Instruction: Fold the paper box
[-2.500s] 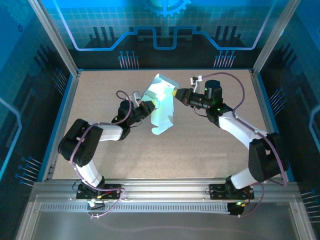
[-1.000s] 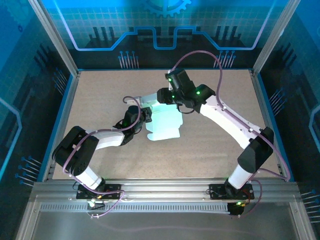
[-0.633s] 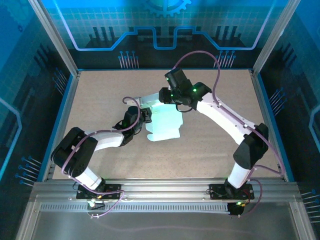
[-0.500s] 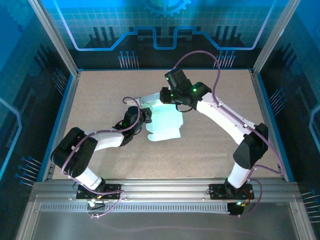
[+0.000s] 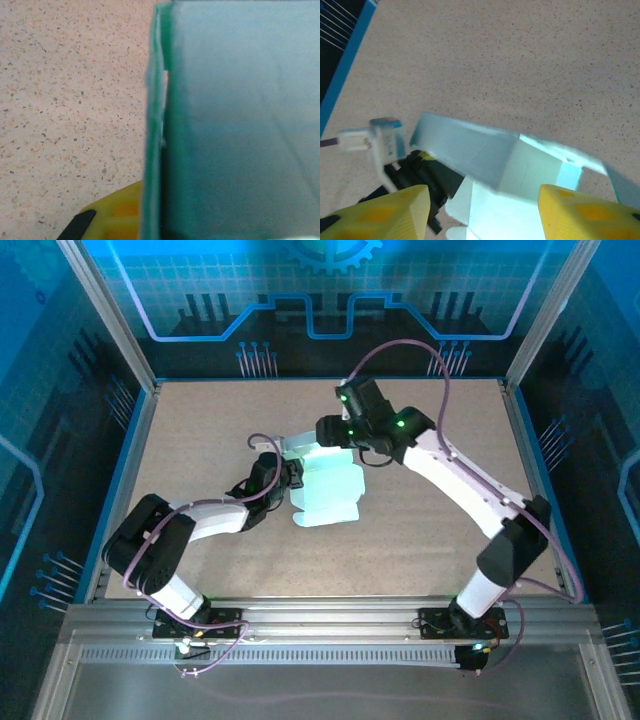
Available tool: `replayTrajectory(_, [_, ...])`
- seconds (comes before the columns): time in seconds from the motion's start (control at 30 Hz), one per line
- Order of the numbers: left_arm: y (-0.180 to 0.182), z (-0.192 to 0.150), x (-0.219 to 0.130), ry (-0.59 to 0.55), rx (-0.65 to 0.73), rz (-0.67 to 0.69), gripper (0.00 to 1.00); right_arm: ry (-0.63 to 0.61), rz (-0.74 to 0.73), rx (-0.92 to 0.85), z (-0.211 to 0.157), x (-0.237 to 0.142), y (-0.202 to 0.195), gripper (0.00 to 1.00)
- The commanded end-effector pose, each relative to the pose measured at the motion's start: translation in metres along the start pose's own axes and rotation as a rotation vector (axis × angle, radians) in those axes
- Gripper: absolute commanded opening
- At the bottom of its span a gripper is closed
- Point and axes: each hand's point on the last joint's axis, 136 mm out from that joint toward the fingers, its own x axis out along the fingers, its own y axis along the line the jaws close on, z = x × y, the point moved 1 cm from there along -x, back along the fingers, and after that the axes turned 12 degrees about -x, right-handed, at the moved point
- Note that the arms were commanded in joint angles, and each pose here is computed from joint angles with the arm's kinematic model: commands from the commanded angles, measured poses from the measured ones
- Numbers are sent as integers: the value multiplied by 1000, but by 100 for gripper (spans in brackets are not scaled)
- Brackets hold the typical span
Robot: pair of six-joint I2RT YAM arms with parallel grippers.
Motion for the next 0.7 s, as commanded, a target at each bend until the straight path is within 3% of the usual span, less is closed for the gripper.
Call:
replayTrajectory(0.0, [-10,2,3,32,-4,-15,0,-115,63,-110,12,-37,6,66])
replayTrajectory(0.4, [-45,6,-17,153,0,-222,0,-266,302,-63,4,-74,-60,61])
replayTrajectory(0.67, [-58,4,-20,211,-20,-278,0,-279,538,-203,-12,-77,-50,61])
